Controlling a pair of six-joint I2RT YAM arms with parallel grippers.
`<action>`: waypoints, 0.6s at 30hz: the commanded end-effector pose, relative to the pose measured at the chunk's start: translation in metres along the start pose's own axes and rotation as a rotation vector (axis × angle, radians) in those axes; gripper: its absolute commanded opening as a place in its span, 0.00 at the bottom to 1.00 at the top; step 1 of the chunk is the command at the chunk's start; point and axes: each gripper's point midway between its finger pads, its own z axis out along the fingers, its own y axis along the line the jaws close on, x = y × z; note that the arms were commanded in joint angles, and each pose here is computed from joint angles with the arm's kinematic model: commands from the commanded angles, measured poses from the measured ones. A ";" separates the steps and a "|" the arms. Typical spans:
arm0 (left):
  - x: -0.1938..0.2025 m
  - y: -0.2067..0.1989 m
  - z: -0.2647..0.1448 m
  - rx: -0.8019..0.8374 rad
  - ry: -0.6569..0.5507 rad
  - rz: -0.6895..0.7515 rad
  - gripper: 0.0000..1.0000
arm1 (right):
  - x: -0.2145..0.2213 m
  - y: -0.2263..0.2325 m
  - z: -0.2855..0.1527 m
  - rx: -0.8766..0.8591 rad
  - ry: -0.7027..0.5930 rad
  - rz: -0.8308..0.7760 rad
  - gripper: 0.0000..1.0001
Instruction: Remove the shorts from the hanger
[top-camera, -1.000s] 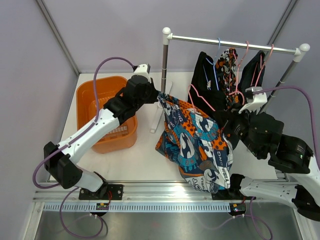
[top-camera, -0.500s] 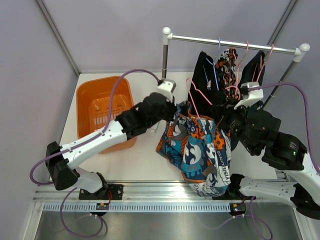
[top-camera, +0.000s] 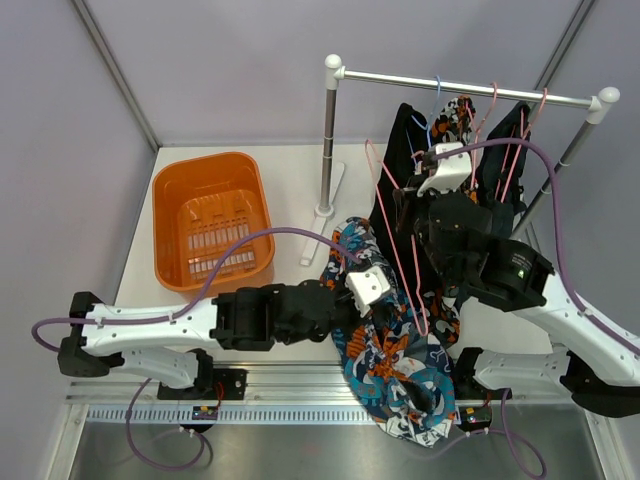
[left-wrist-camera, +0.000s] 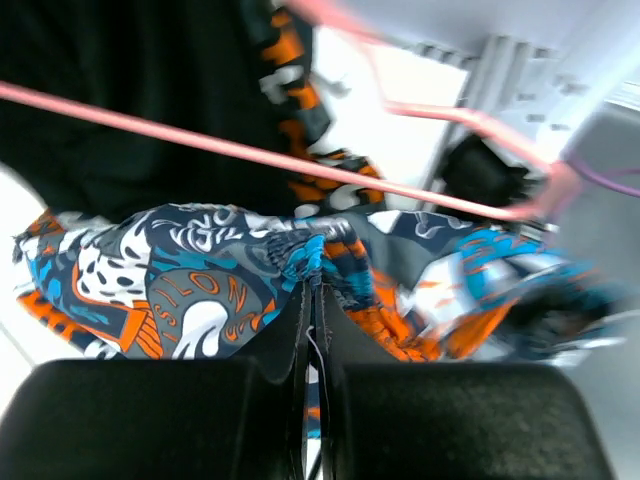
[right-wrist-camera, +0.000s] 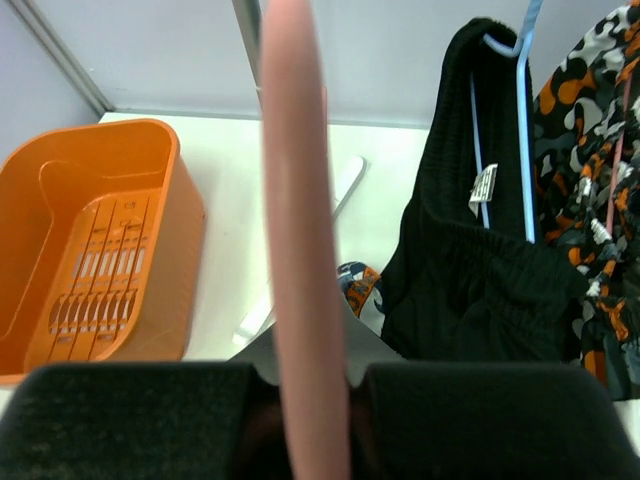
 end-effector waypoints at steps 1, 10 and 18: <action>-0.055 0.017 -0.025 -0.072 -0.161 0.010 0.00 | -0.051 -0.012 -0.010 0.053 -0.120 0.075 0.00; -0.144 0.147 -0.123 -0.647 -0.317 -0.130 0.00 | -0.078 -0.045 -0.038 0.108 -0.159 0.102 0.00; -0.293 0.223 -0.280 -0.953 -0.755 -0.132 0.00 | -0.076 -0.063 -0.053 0.132 -0.143 0.098 0.00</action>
